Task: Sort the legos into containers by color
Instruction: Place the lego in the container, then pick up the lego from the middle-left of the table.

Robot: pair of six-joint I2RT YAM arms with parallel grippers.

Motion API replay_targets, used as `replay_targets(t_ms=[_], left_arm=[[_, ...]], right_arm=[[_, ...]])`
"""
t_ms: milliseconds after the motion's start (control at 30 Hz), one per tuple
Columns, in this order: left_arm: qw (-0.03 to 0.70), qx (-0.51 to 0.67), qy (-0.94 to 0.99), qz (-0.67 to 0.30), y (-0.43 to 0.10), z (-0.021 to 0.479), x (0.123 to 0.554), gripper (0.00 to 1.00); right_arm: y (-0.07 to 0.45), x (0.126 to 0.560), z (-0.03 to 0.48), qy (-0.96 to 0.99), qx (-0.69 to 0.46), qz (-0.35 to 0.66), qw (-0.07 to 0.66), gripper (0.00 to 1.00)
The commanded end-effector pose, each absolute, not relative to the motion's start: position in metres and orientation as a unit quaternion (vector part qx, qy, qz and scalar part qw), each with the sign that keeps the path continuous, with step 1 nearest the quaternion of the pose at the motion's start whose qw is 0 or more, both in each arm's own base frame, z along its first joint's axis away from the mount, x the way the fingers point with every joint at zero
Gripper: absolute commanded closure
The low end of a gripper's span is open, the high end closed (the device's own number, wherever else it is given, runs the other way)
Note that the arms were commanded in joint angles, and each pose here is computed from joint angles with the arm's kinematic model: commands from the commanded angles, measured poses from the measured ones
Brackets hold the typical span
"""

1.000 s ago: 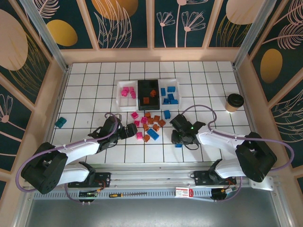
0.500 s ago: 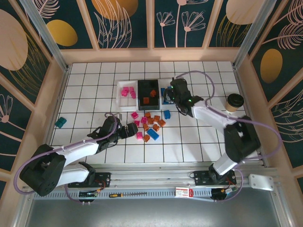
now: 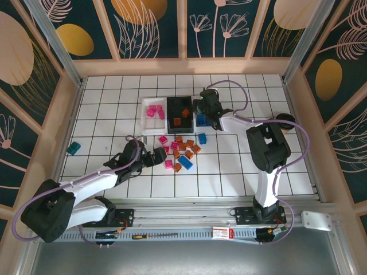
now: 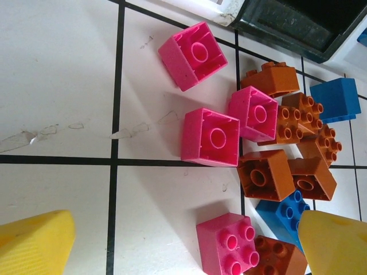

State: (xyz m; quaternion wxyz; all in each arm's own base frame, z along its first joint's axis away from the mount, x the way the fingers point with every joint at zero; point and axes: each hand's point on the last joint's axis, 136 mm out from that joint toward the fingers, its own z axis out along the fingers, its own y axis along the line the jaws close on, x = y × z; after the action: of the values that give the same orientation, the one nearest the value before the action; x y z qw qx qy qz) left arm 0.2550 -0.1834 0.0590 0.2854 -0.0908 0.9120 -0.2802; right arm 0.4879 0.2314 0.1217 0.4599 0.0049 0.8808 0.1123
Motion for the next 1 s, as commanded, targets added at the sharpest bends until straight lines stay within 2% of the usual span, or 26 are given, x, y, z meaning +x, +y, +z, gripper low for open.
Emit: replay_targets(t_ms=[0,133,233,400,533,767,967], left_arm=[[0.302,-0.082,0.909,-0.276,-0.184,0.072,0.261,0.04],[0.308,-0.058,0.91,-0.273,-0.189,0.078,0.263,0.16],[0.312,-0.033,0.916,-0.252,-0.199,0.079,0.262,0.19],[0.31,0.013,0.931,-0.195,-0.218,0.066,0.257,0.25],[0.31,0.022,0.94,-0.139,-0.22,0.05,0.263,0.37],[0.295,0.027,0.946,-0.134,-0.232,0.038,0.267,0.42],[0.257,0.051,0.959,-0.109,-0.232,0.012,0.241,0.41]], right_arm=[[0.233,0.479,0.183,0.842,0.019,0.157,0.516,0.3],[0.231,0.446,0.196,0.831,0.022,0.198,0.52,0.3],[0.233,0.418,0.189,0.833,0.016,0.213,0.511,0.3],[0.221,0.385,0.169,0.843,0.029,0.22,0.49,0.3],[0.209,0.368,0.163,0.841,0.043,0.228,0.489,0.3],[0.192,0.356,0.17,0.836,0.053,0.214,0.503,0.3],[0.177,0.348,0.171,0.831,0.065,0.21,0.511,0.3]])
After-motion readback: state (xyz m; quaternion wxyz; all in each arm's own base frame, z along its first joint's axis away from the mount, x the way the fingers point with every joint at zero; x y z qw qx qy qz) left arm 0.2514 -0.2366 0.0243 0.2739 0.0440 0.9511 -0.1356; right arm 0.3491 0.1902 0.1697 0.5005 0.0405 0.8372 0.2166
